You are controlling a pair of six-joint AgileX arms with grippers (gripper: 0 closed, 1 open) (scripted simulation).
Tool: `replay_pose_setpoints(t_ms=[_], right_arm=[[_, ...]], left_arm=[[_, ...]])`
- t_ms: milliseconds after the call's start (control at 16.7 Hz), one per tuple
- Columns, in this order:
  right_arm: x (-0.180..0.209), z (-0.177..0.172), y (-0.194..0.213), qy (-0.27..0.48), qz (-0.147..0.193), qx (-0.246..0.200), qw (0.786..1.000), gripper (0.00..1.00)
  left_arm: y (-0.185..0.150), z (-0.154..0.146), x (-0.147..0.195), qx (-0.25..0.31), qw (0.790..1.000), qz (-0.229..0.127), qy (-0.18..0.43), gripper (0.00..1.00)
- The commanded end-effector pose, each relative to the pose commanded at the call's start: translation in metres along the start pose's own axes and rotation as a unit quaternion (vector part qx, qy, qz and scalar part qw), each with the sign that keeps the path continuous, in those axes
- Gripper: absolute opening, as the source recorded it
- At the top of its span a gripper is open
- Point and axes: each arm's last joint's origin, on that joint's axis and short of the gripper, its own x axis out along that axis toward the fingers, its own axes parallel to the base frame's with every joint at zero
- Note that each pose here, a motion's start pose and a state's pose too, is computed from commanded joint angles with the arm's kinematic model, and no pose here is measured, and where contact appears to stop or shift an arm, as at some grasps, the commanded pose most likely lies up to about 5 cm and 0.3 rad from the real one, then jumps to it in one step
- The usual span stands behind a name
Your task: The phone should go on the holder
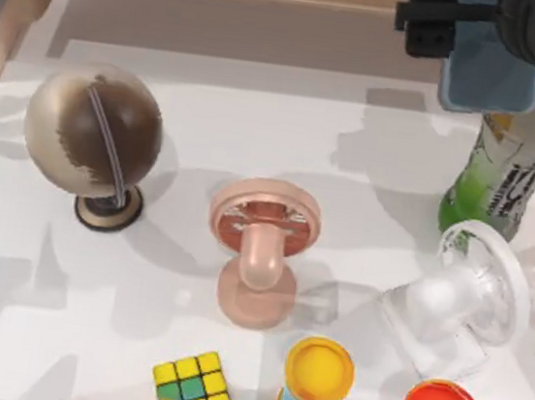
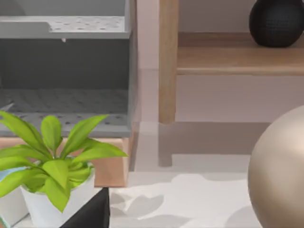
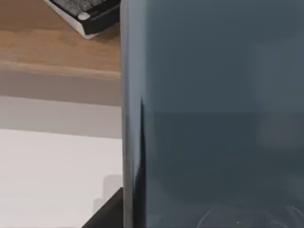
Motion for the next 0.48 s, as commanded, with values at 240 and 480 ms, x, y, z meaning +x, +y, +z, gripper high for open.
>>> replay_pose_setpoints(t_ms=[240,480], right_arm=[[-0.018,-0.043,-0.038,-0.053,-0.061,0.056,0.995,0.00],[-0.019,-0.097,-0.069,-0.081,-0.126,0.099,0.984,0.00]], left_arm=[[0.000,0.000,0.000,0.000,1.000,0.000,0.000,1.00],[0.000,0.000,0.000,0.000,1.000,0.000,0.000,1.00]])
